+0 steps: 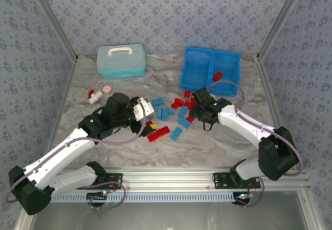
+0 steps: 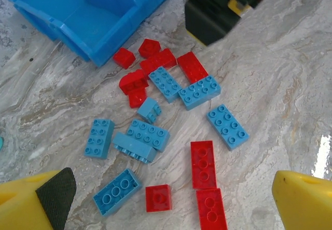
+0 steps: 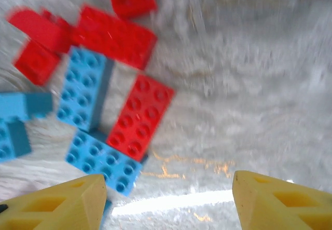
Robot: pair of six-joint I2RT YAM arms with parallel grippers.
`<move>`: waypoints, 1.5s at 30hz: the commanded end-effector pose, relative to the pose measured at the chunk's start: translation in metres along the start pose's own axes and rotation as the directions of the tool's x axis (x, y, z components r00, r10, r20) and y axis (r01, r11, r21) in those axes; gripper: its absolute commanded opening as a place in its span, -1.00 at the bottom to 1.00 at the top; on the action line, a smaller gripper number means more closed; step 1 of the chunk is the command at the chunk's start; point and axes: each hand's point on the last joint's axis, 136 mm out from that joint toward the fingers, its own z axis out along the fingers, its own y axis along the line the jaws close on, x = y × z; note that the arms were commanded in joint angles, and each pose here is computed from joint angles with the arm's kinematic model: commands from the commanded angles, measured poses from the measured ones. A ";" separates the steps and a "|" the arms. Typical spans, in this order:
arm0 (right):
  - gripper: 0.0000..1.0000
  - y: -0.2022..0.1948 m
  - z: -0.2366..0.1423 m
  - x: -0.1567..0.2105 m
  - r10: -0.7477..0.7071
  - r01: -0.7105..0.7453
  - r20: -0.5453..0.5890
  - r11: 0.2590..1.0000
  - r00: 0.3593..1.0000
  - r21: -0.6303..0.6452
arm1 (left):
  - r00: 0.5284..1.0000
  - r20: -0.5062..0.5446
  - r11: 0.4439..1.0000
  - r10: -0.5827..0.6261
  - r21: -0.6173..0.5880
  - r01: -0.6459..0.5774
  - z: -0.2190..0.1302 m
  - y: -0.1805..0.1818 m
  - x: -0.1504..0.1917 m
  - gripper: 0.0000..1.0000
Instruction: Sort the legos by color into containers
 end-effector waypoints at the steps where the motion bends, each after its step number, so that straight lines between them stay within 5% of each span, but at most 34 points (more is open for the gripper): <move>1: 0.42 0.004 0.012 0.003 0.144 -0.144 0.032 0.989 0.989 0.008 | 1.000 -0.021 0.999 0.022 0.049 -0.021 0.000 -0.010 0.005 0.98; 8: 0.45 0.028 0.045 -0.001 0.080 -0.080 -0.008 0.996 0.997 0.049 | 0.999 -0.037 0.999 0.013 0.049 -0.011 0.001 -0.009 0.008 0.98; 20: -0.45 0.018 0.082 0.009 0.125 -0.120 -0.051 0.988 0.991 0.096 | 0.997 -0.073 0.999 0.014 0.048 -0.011 0.007 -0.009 0.017 0.99; 22: -0.39 0.011 0.080 0.009 0.118 -0.112 -0.047 0.987 0.992 0.116 | 0.997 -0.075 0.999 0.013 0.051 -0.009 0.008 -0.010 0.017 0.99; 26: 0.24 0.008 0.078 0.008 0.102 -0.093 -0.067 0.988 0.993 0.125 | 0.998 -0.064 0.998 0.013 0.055 -0.009 0.007 -0.010 0.014 0.98; 33: 0.10 0.007 0.084 0.004 0.078 -0.068 -0.076 0.990 0.994 0.125 | 0.998 -0.069 0.999 0.011 0.050 -0.008 0.007 -0.009 0.015 0.99; 37: 0.45 0.014 0.091 0.004 0.066 -0.056 -0.103 0.994 0.993 0.098 | 0.997 -0.070 0.999 0.010 0.049 -0.006 0.007 -0.009 0.016 0.98; 41: 0.53 0.015 0.092 0.000 0.069 -0.060 -0.095 0.994 0.993 0.097 | 0.997 -0.071 0.999 0.010 0.052 -0.006 0.007 -0.009 0.016 0.98; 45: 0.18 0.014 0.093 -0.003 0.077 -0.068 -0.092 0.993 0.993 0.093 | 0.998 -0.069 0.999 0.010 0.054 -0.006 0.007 -0.010 0.015 0.98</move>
